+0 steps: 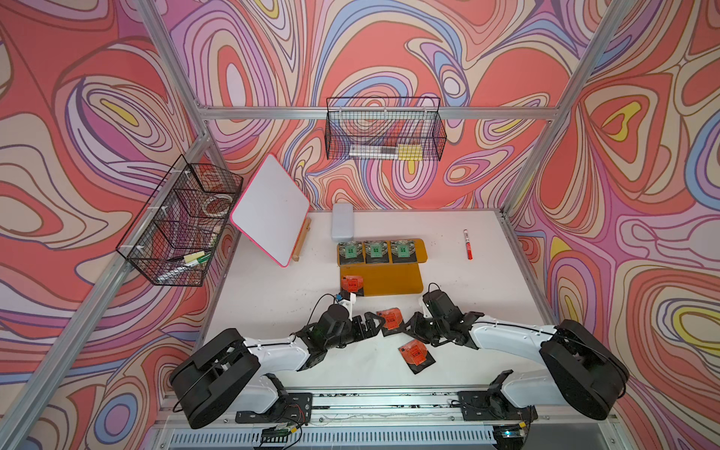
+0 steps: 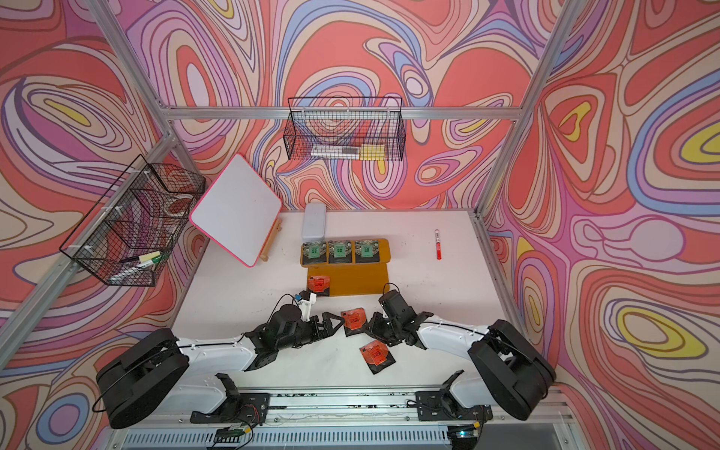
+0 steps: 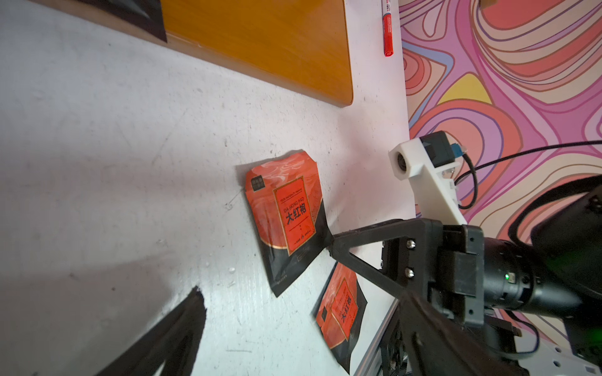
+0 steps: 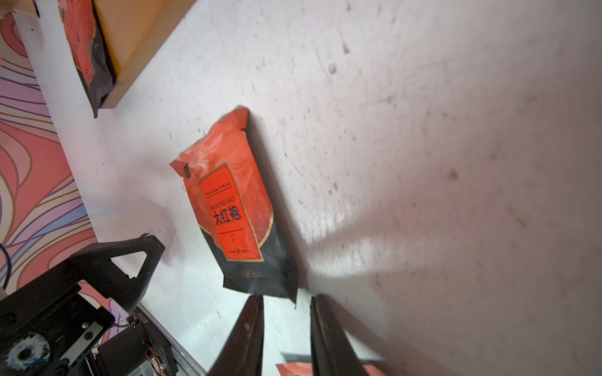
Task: Place the tea bags on the shelf by color
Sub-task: Pick up the tea bag from the center of the board.
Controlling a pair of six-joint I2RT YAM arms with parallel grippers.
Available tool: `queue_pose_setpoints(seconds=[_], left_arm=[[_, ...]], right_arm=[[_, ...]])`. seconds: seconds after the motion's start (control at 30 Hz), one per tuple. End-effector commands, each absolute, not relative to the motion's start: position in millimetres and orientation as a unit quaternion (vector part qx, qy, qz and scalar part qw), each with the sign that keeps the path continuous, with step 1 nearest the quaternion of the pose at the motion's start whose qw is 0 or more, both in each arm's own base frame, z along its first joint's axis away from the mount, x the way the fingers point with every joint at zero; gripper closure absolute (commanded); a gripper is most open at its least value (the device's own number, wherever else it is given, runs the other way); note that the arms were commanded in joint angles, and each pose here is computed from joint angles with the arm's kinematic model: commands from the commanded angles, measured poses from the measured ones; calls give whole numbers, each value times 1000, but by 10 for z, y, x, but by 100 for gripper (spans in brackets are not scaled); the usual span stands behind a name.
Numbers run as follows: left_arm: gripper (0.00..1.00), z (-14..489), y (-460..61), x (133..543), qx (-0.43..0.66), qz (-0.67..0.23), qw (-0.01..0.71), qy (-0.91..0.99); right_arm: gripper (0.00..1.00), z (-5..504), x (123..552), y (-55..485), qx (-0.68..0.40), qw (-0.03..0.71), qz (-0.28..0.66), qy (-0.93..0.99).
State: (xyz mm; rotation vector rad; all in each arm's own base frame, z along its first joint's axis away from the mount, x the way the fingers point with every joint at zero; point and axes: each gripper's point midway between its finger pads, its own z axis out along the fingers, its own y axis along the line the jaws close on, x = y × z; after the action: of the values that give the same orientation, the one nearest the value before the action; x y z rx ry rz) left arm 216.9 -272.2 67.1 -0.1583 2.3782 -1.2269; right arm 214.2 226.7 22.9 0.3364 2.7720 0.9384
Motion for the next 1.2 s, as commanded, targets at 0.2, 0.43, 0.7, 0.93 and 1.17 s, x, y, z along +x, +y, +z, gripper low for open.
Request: queue_pose_setpoints(seconds=[0.2,0.43,0.7,0.93,1.17], left_arm=[[4,764,-2752,2218,-57,-449,243,858],[4,823,-2772,2245,-52,-449,249,857],[3,881,-2687,2305,-71,-435,268,857],[4,938,-2539,2292,-119,-447,279,841],[7,1073,-2531,2272,-134,-471,278,826]], right_arm=[[80,130,2216,2241,126,103,307,938],[97,106,2234,2243,126,103,304,939],[100,319,2305,2369,93,129,346,925],[100,749,2414,2501,100,174,422,884],[100,1044,2449,2596,113,191,485,846]])
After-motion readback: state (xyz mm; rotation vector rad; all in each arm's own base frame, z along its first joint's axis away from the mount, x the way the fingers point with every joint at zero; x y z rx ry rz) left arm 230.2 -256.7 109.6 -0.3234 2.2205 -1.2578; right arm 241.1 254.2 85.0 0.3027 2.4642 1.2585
